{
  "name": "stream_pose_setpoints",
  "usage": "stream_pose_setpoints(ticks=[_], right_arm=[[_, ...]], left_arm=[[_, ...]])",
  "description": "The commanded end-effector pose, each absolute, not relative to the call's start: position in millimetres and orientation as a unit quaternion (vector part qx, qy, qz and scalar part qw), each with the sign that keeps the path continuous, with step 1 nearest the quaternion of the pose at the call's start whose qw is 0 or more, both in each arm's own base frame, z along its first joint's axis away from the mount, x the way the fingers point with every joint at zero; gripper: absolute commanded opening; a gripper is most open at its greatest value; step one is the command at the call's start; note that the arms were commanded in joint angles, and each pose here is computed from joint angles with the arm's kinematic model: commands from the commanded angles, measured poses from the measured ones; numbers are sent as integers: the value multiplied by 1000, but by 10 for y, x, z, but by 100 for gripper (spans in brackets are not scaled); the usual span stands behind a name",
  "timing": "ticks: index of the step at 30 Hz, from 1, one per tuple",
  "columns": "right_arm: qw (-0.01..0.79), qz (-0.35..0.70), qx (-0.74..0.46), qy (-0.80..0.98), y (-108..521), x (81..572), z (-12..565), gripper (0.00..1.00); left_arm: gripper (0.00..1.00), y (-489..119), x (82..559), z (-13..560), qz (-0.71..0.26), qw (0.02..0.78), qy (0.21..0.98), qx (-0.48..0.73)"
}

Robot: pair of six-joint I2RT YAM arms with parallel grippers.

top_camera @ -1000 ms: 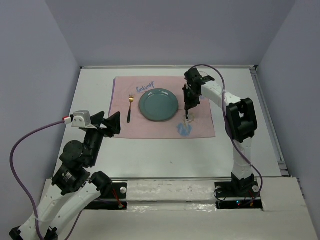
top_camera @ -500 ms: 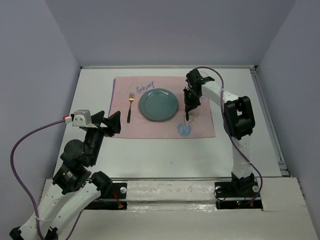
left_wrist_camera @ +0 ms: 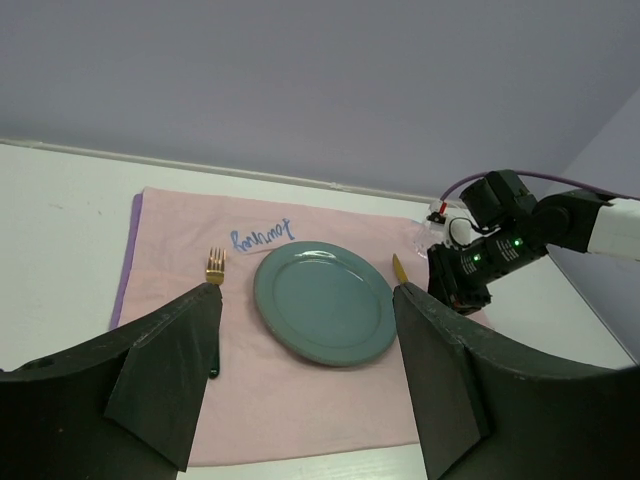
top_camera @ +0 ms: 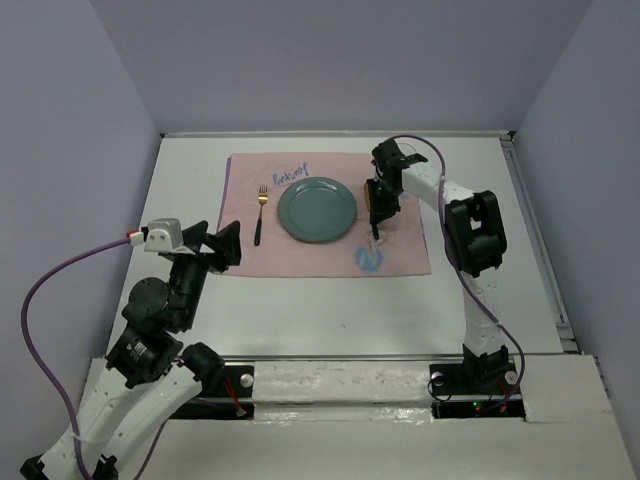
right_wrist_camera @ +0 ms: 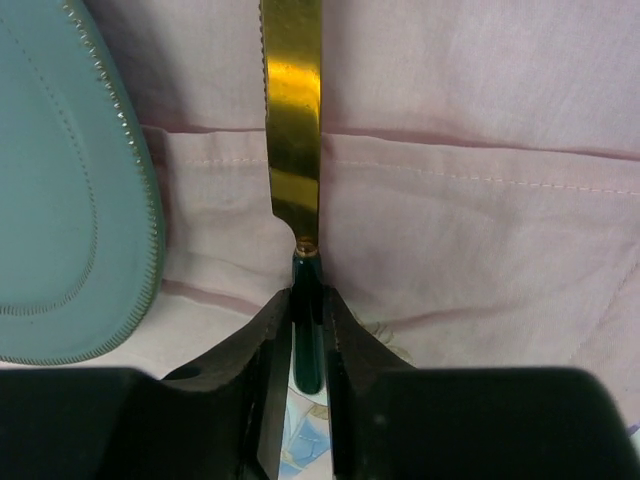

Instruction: Set the dinner table for one person

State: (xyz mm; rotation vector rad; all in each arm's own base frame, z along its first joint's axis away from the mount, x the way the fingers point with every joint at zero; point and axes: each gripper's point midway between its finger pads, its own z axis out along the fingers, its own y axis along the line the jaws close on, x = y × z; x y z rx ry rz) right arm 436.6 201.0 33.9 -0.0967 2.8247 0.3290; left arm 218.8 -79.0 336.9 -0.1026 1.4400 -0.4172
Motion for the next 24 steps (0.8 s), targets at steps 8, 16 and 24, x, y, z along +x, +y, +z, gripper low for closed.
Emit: stream_pose_setpoints(ticks=[8, 16, 24], right_arm=[[196, 133, -25, 971, 2065, 4558, 605, 39], [243, 178, 12, 954, 2150, 4532, 994, 40], [352, 267, -20, 897, 2221, 4254, 1839, 59]], left_arm=[[80, -803, 2232, 3416, -187, 739, 646, -44], [80, -773, 2233, 3430, -185, 742, 643, -48], [99, -791, 2258, 3410, -183, 739, 647, -39]])
